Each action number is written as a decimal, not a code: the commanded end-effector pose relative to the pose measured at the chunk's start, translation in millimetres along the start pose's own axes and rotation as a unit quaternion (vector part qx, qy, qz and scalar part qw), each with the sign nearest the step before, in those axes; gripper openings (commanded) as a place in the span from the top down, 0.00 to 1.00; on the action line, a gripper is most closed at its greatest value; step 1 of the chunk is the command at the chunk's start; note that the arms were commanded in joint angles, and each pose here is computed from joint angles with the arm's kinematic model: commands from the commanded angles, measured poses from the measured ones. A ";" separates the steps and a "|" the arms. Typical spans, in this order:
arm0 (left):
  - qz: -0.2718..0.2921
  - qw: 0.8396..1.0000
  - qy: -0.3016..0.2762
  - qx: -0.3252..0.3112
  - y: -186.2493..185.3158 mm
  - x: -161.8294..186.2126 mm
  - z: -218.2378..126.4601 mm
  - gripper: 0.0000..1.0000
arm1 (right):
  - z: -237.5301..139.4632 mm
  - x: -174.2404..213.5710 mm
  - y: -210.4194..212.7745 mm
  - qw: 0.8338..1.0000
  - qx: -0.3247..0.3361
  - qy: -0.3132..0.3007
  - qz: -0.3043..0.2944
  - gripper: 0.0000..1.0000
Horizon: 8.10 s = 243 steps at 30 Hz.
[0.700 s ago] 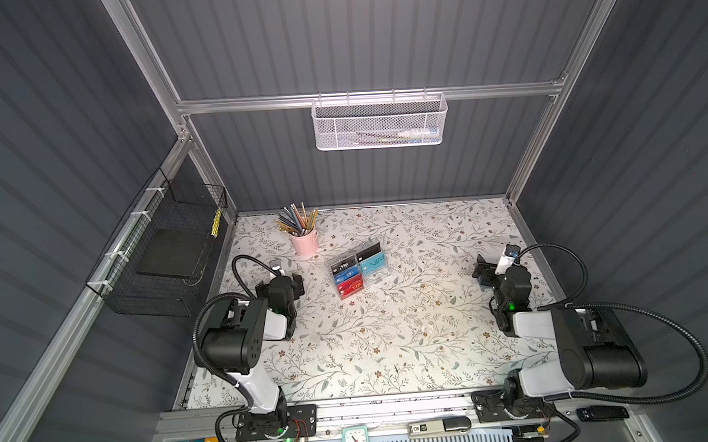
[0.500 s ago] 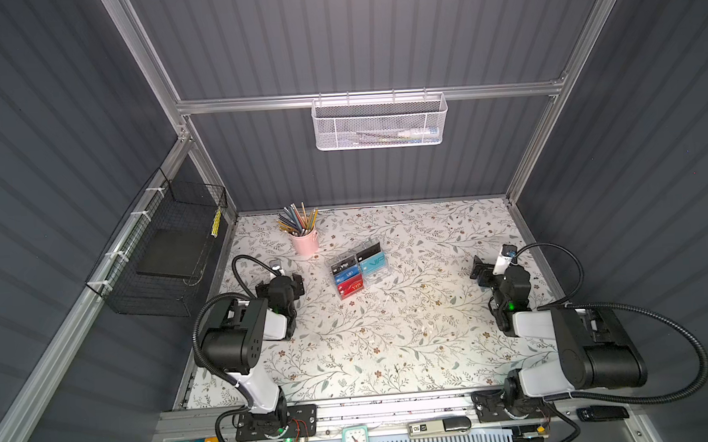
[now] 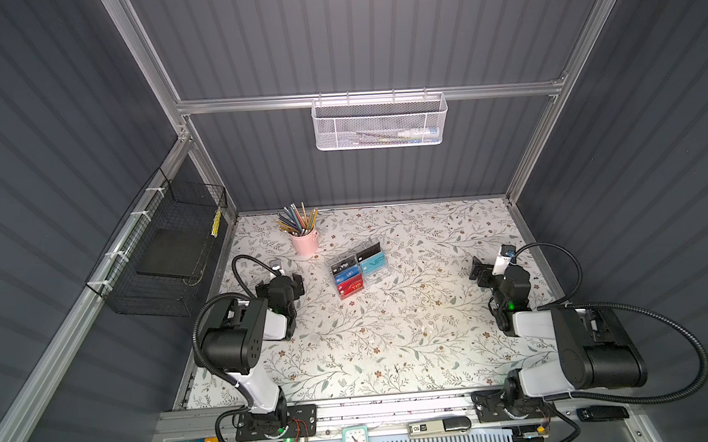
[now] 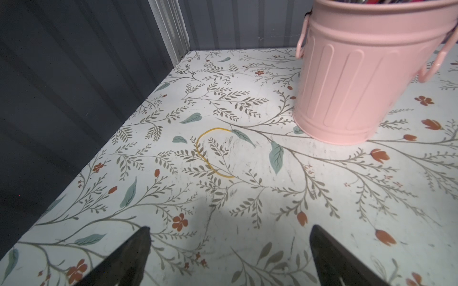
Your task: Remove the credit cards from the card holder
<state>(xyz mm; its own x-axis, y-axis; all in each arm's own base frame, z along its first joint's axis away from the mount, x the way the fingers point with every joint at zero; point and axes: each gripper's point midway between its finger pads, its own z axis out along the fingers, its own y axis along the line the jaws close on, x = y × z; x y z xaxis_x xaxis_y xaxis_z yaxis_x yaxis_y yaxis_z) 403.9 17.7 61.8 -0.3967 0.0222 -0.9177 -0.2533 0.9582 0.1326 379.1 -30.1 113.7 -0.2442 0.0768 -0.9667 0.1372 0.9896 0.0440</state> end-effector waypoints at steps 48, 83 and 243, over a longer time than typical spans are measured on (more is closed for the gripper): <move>-0.330 0.855 0.181 0.356 -165.9 -43.2 -94.8 0.00 | -25.0 -6.9 275.8 0.910 -0.355 0.206 0.055 0.01; -0.276 0.848 0.175 0.416 -274.1 -98.1 -32.6 0.00 | 9.1 31.1 270.5 0.917 -0.302 0.255 0.060 0.01; 0.153 0.902 -0.016 0.404 -439.1 -77.9 -193.5 0.00 | 20.0 66.5 52.0 0.886 -0.037 0.412 0.210 0.01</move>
<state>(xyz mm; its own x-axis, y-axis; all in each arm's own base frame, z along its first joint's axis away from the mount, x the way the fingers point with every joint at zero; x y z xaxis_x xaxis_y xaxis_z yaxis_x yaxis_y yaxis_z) 377.6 -462.2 119.3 -0.3138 0.3759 -0.8719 0.5978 0.7916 0.1261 396.6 13.7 40.6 -0.7971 0.4918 -0.3504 0.3469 0.8479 0.4009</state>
